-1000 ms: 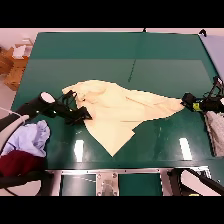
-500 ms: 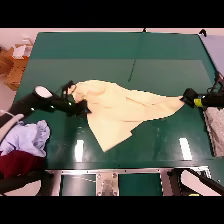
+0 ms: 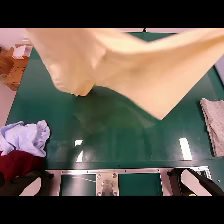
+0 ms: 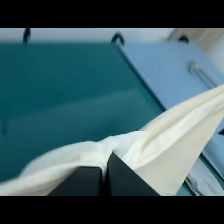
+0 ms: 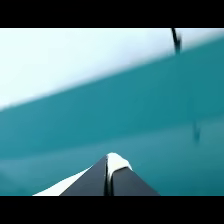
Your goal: Fold the shirts.
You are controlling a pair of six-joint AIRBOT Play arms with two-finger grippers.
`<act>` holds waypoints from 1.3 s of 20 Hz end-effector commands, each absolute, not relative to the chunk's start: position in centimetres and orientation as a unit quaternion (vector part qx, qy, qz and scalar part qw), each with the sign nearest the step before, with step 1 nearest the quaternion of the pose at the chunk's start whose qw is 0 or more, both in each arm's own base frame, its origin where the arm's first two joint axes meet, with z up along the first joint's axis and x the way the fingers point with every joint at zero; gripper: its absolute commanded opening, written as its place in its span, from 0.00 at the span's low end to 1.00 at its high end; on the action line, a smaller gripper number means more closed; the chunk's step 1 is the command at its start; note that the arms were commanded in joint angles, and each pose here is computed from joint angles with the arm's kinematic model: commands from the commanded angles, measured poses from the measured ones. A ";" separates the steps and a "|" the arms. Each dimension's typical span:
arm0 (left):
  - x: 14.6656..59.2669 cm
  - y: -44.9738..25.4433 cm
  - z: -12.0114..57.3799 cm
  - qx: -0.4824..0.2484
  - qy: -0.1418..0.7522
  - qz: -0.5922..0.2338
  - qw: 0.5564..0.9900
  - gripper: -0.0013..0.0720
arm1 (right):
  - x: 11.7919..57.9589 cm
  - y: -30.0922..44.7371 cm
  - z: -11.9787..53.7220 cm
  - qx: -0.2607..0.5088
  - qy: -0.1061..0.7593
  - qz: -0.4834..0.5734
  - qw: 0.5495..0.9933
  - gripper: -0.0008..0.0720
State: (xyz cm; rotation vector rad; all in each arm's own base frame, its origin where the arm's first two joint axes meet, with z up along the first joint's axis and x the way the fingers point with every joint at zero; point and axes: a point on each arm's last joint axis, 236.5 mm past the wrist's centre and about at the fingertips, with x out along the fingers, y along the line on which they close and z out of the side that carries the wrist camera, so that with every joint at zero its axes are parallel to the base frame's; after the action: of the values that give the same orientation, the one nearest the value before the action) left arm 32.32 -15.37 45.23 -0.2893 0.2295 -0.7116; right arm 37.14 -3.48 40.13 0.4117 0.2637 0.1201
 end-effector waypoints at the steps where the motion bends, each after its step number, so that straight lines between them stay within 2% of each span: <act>1: 22.9 -14.1 57.4 -0.068 -0.062 -0.326 0.941 0.06 | 29.6 -1.4 52.3 0.138 -0.011 0.051 0.989 0.04; 5: 19.3 -14.0 60.1 -0.058 -0.115 -0.324 0.937 0.06 | 23.3 -0.4 57.6 0.077 -0.105 0.001 0.991 0.04; 9: 18.6 -13.9 60.5 -0.057 -0.125 -0.321 0.937 0.06 | 21.9 -1.4 57.8 0.053 -0.115 -0.040 0.991 0.04; 11: 21.1 -13.8 58.4 -0.063 -0.086 -0.318 0.942 0.06 | 23.2 -2.3 56.6 0.065 -0.096 -0.042 0.992 0.04; 13: 25.9 -13.4 53.8 -0.089 -0.015 -0.310 0.947 0.06 | 26.3 -3.9 53.1 0.097 -0.045 -0.037 0.994 0.04; 16: 33.7 -13.0 43.6 -0.131 0.118 -0.295 0.939 0.06 | 31.9 -7.4 43.8 0.166 0.068 -0.045 0.983 0.04; 21: 45.0 -14.9 21.4 -0.187 0.328 -0.292 0.879 0.06 | 40.3 -11.2 19.1 0.297 0.263 -0.051 0.917 0.04; 24: 50.1 -14.9 10.3 -0.242 0.407 -0.257 0.843 0.06 | 43.6 -11.2 5.5 0.338 0.343 -0.069 0.874 0.04; 26: 52.7 -14.2 5.6 -0.283 0.425 -0.231 0.828 0.06 | 45.7 -11.4 -0.6 0.379 0.387 -0.074 0.837 0.03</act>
State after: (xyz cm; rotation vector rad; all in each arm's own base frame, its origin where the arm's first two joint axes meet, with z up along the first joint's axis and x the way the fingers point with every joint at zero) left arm 49.67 -14.55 14.40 -0.4911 0.7935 -0.5538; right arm 44.02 -11.63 9.87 0.6965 0.6800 -0.1182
